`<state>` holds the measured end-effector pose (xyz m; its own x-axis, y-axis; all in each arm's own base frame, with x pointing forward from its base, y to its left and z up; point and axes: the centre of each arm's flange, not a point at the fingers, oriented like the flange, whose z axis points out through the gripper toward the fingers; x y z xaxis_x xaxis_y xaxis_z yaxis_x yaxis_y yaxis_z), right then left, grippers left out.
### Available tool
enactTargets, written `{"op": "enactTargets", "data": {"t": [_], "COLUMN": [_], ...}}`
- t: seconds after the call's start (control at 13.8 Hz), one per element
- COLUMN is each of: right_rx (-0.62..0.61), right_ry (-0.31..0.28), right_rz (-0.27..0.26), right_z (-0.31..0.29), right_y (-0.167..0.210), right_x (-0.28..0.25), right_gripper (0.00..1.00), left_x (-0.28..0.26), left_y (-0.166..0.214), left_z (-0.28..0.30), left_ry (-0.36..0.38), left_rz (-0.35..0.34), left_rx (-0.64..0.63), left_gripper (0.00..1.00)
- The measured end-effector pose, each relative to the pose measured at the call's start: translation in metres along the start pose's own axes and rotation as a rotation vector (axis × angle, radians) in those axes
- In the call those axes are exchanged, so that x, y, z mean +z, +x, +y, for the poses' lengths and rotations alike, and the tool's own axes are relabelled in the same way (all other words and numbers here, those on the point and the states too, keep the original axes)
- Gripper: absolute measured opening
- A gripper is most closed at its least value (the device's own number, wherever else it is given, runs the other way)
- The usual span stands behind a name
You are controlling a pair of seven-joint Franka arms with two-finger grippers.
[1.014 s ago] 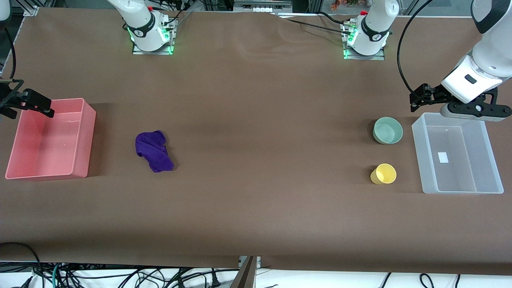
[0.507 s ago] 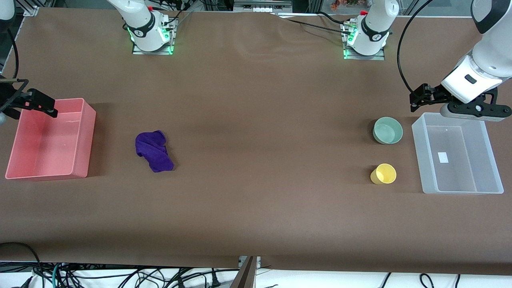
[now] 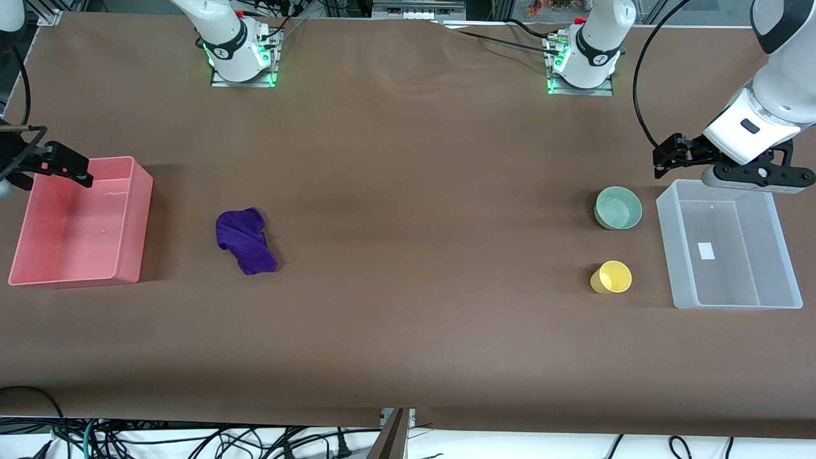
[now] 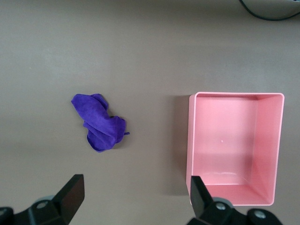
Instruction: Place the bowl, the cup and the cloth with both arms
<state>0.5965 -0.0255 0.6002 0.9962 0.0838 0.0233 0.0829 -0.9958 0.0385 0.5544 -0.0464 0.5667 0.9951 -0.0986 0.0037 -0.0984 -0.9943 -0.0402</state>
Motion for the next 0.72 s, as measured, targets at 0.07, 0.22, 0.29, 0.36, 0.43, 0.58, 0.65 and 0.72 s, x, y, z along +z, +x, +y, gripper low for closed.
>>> {"op": "enactTargets", "data": {"t": [0.07,0.22,0.29,0.36,0.43,0.58,0.65,0.72], "right_rx": [0.0,0.001,0.001,0.001,0.001,0.0,-0.001,-0.002], "right_ry": [0.0,0.0,-0.001,-0.001,-0.002,-0.01,-0.015,-0.016], "right_rz": [0.0,0.0,0.0,0.0,0.0,-0.001,-0.001,-0.001], "right_z": [0.0,0.0005,0.0007,0.0007,0.0008,0.0012,0.0013,0.0013], "right_y": [0.0,-0.0001,-0.0001,-0.0001,-0.0001,-0.0001,-0.0001,-0.0001], "right_x": [0.0,0.0,0.0,0.0,0.0,-0.0001,-0.0001,-0.0001], "right_gripper": [1.0,1.0,1.0,1.0,1.0,1.0,1.0,1.0], "left_x": [0.0001,0.0002,0.0002,0.0002,0.0003,0.0003,0.0004,0.0005], "left_y": [0.0,0.0,0.0,0.0,-0.0001,-0.0001,-0.0001,-0.0001], "left_z": [-0.0001,-0.0002,-0.0002,-0.0002,-0.0002,-0.0002,-0.0002,-0.0004], "left_ry": [0.0,0.0,0.0,0.0,0.0,0.0,0.0,0.0], "left_rz": [0.0,0.0,0.0,-0.001,-0.001,-0.001,-0.001,-0.001], "left_rx": [0.0,0.0,0.0,0.0,0.0,0.0,0.0,-0.001], "left_gripper": [1.0,1.0,1.0,1.0,1.0,1.0,1.0,1.0]}}
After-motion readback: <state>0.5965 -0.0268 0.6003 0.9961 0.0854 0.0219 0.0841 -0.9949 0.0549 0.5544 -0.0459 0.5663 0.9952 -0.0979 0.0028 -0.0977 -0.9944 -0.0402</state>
